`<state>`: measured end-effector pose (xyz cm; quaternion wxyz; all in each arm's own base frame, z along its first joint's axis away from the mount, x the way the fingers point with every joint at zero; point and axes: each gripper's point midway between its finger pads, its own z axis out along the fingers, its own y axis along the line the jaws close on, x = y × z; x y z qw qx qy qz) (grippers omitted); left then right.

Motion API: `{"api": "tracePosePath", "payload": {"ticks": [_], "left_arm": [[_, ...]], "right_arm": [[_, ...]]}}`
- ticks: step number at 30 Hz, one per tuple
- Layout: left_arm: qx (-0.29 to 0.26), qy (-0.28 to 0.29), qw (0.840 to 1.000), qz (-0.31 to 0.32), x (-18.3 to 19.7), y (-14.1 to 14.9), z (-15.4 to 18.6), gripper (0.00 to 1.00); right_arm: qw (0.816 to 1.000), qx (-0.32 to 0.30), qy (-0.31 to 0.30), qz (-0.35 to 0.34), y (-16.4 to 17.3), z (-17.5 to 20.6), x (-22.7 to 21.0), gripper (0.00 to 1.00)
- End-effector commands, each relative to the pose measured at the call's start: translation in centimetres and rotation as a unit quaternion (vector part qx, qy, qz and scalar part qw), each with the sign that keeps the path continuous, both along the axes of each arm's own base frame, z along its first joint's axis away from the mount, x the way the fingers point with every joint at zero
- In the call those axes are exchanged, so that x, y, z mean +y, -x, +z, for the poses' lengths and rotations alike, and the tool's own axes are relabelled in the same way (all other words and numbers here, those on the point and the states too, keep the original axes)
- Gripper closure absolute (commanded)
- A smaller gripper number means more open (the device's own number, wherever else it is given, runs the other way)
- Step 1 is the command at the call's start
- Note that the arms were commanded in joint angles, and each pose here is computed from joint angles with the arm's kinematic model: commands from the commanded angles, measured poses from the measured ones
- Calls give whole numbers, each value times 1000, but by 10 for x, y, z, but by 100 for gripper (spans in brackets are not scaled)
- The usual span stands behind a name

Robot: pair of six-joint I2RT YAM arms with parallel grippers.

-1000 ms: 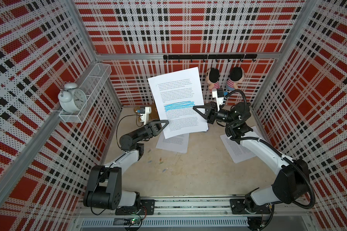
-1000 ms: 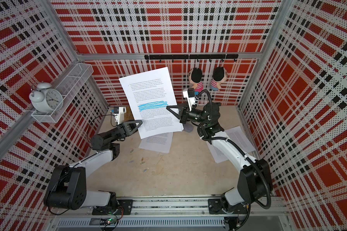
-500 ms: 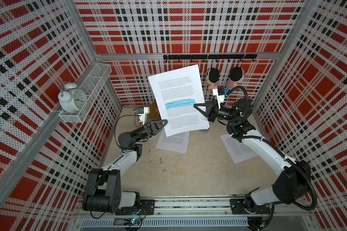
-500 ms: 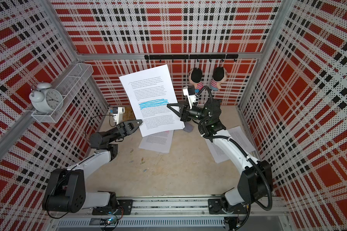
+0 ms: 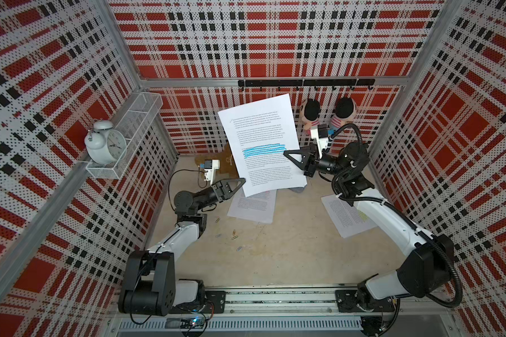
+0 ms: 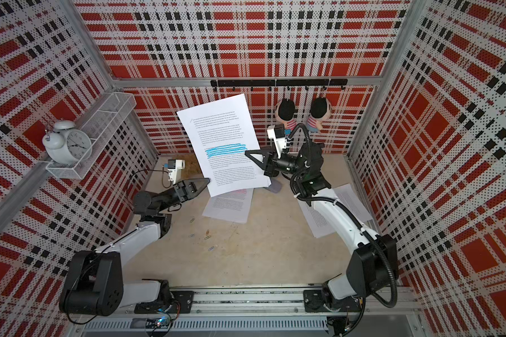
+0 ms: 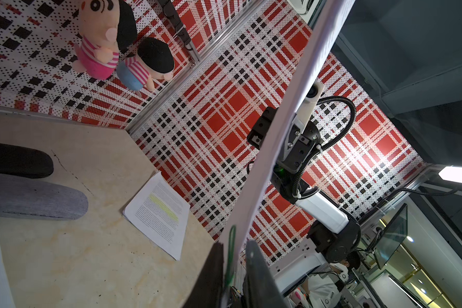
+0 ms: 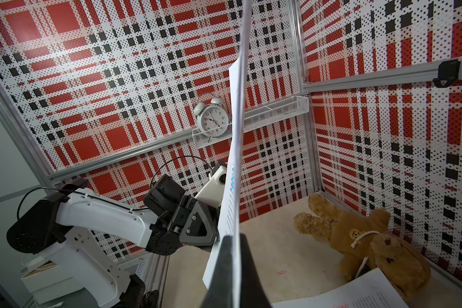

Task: Unclip the paperclips from the documents
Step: Remove the paper clip from the document.

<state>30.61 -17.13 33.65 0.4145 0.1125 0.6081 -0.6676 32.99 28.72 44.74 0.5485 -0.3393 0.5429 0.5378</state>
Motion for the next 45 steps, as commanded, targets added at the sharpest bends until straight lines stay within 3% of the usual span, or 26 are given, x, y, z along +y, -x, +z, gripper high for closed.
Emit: {"api": "tracePosePath", "payload": {"ticks": [1,5,10,45], "left_arm": [[-11,-12,1000,1,1,4,-1,85],[-9,-12,1000,4,3,3,-1,88],[-6,-13,1000,7,5,4,-3,100],[1,-16,1000,24,12,8,-10,99]], "right_arm": [[999,-35,-9,-6,11,22,-9,100],[999,-36,-7,-10,11,21,-11,100],[999,-36,-3,-15,11,19,-16,100],[991,-84,69,-74,13,16,-43,100]]}}
